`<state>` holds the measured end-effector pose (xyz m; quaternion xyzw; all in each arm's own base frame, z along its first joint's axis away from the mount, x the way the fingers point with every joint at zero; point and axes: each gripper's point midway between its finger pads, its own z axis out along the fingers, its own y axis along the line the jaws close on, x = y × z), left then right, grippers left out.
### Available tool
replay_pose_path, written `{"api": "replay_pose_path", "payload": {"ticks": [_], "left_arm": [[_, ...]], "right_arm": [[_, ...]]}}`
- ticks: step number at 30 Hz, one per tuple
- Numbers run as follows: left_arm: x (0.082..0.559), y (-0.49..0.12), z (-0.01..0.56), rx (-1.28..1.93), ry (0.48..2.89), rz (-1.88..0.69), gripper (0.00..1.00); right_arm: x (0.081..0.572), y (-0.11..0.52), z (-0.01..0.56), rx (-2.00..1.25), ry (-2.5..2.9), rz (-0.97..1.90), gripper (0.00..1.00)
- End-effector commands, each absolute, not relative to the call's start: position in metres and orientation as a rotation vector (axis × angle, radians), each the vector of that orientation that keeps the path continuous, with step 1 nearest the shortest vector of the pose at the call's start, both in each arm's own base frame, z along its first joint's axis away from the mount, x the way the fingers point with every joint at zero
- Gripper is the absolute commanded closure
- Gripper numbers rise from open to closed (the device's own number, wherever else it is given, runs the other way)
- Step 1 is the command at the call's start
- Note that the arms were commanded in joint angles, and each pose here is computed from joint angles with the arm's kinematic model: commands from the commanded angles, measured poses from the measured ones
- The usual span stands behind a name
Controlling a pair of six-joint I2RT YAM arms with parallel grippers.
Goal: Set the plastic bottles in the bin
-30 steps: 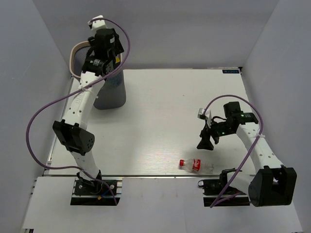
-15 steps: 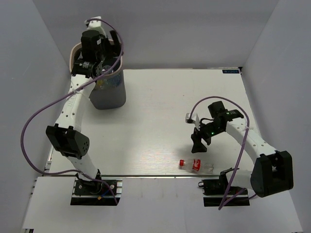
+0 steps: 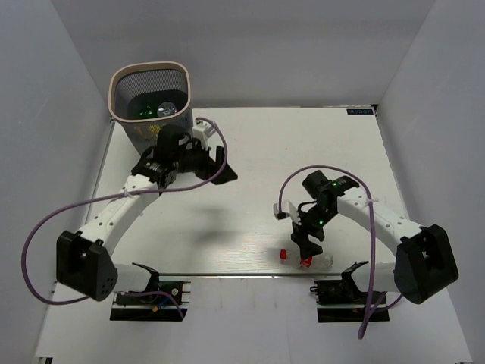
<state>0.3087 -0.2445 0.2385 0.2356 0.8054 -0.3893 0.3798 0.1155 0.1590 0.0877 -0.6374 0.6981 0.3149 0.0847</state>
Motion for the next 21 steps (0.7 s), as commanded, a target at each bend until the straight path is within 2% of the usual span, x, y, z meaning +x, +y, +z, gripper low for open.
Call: {"api": "replay_pose_path", "payload": {"ticks": [1, 9, 15, 16, 17, 19, 20, 21], "left_arm": [[0.278, -0.245, 0.252, 0.631, 1.989, -1.022, 0.00], [0.255, -0.241, 0.225, 0.609, 2.059, -0.996, 0.00], [0.244, -0.236, 0.216, 0.571, 2.088, -0.973, 0.00], [0.241, -0.234, 0.214, 0.570, 2.094, -0.972, 0.00], [0.238, -0.233, 0.212, 0.570, 2.096, -0.972, 0.00], [0.232, -0.233, 0.210, 0.581, 2.100, -0.978, 0.00], [0.228, -0.231, 0.202, 0.569, 2.124, -0.983, 0.00], [0.225, -0.230, 0.202, 0.560, 2.122, -0.989, 0.00]], "right_arm": [[0.094, 0.146, 0.073, -2.023, 2.124, 0.915, 0.17], [0.100, 0.132, 0.027, -2.113, 2.177, 0.595, 0.18], [0.117, 0.133, 0.006, -2.042, 2.197, 0.425, 0.33], [0.119, 0.134, 0.006, -2.037, 2.197, 0.415, 0.40], [0.119, 0.138, 0.009, -2.036, 2.186, 0.437, 0.67], [0.120, 0.143, 0.014, -2.038, 2.167, 0.467, 0.94], [0.122, 0.148, 0.024, -2.053, 2.131, 0.494, 1.00], [0.133, 0.159, 0.039, -2.027, 2.085, 0.492, 1.00]]}}
